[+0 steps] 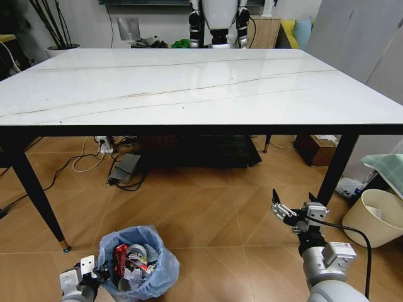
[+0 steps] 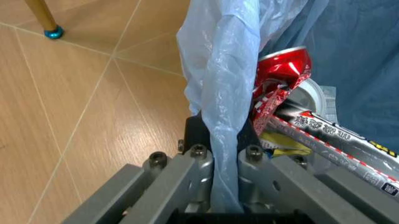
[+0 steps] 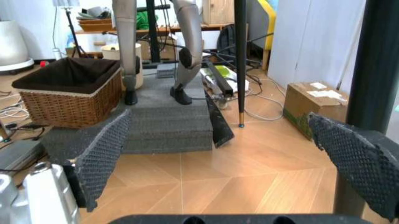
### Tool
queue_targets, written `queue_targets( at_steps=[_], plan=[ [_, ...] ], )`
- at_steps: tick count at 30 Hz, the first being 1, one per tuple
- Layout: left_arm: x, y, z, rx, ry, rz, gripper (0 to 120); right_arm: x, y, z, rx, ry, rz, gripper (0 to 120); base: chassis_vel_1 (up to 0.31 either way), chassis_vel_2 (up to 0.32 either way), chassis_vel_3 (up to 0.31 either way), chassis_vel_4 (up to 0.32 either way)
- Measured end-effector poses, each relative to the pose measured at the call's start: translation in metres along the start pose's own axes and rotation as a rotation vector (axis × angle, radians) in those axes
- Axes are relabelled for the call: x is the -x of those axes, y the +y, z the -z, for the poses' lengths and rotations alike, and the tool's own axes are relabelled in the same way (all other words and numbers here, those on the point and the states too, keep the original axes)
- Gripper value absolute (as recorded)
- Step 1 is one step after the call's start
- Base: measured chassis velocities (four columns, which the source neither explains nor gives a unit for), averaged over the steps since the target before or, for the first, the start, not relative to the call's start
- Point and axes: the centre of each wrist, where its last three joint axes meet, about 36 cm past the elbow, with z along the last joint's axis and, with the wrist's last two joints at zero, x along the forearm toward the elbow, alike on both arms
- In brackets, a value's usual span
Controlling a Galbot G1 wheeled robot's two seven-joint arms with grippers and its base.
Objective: Pick up the trash bin and place the trash from the table into it.
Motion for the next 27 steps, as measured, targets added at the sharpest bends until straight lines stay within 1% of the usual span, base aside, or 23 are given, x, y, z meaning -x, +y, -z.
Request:
queue_targets(
  at_steps=[9, 27],
  plan=[
    [0.0059, 0.0013, -0.0039, 0.002, 0.002, 0.002, 0, -0.0002, 0.0003, 0.0003, 0.001, -0.001, 0.0, 100, 0.0, 0.0, 0.0, 0.0],
    [0.0098, 0.002, -0.0069, 0.0, 0.01, 0.008, 0, -0.0005, 0.0002, 0.0007, -0.001, -0.002, -0.001, 100, 0.0, 0.0, 0.0, 0.0]
  ],
)
